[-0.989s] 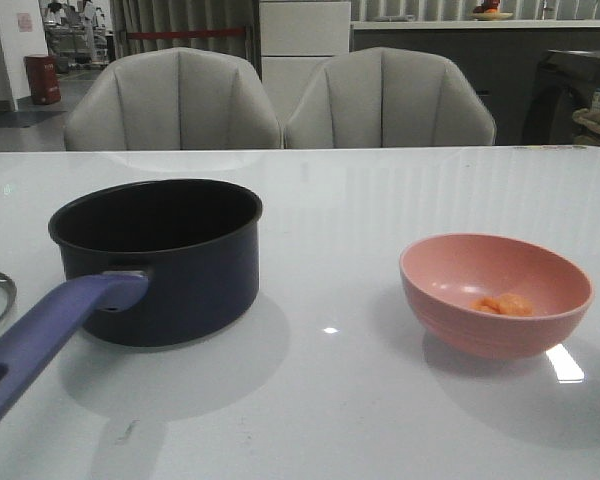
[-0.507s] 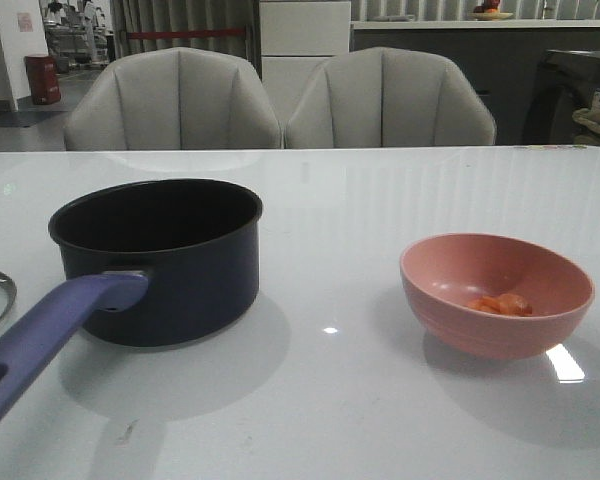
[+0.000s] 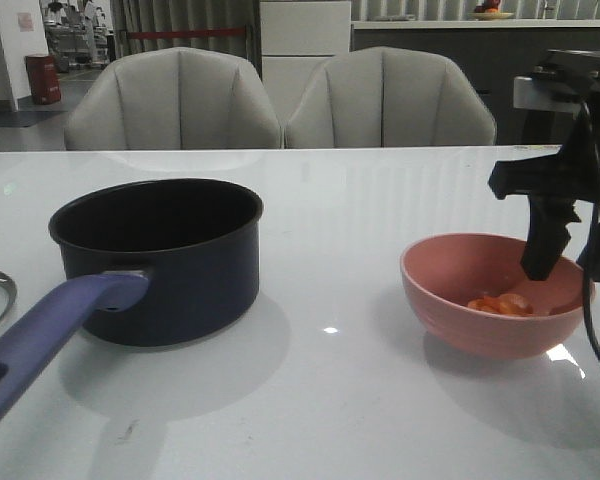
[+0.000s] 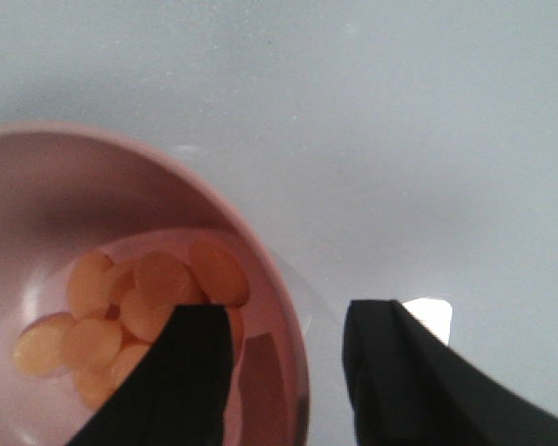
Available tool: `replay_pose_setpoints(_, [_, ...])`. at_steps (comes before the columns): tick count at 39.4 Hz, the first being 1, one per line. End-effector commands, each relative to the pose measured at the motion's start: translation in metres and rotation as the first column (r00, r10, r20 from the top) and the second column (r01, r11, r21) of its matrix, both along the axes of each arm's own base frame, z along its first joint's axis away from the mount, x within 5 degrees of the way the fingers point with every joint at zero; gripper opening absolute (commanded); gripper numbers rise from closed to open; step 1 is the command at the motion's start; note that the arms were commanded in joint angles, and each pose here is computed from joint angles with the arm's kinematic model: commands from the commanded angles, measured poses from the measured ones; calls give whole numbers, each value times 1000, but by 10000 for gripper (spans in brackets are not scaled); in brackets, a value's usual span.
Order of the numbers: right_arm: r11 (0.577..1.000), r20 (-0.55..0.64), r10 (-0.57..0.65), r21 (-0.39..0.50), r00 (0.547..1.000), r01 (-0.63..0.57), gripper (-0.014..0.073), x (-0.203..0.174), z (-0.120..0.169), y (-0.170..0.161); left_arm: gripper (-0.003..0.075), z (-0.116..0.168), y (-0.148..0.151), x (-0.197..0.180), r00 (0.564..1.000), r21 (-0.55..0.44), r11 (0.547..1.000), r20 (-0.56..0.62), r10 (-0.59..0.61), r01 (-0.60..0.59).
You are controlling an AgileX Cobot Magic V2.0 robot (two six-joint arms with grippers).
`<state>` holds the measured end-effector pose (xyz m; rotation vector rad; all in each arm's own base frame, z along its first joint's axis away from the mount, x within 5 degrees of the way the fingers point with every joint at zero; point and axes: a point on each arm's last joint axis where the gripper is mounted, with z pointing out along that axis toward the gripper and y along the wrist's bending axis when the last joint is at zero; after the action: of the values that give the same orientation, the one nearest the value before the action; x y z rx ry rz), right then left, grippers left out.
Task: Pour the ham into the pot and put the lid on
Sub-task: 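Grasp the rim of the pink bowl with the right gripper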
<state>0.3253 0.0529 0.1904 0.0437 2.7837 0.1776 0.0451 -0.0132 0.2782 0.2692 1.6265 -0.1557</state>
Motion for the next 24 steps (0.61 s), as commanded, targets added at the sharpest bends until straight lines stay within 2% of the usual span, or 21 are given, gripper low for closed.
replay_pose_setpoints(1, [1000,52,-4,10,999,3,348,8,14,-1,113,14,0,-1,997,-30,999,77,-8,11])
replay_pose_setpoints(8, [1000,22,-18,16,1000,17,128,9,8,-3,113,13,0,-1,998,-28,1000,69,-9,11])
replay_pose_setpoints(19, [1000,65,-11,5,998,11,140,13,9,-4,113,13,0,-1,998,-28,1000,69,-9,11])
replay_pose_setpoints(24, [1000,118,23,-15,993,-21,140,18,24,-3,113,13,0,-1,998,-30,999,69,-9,11])
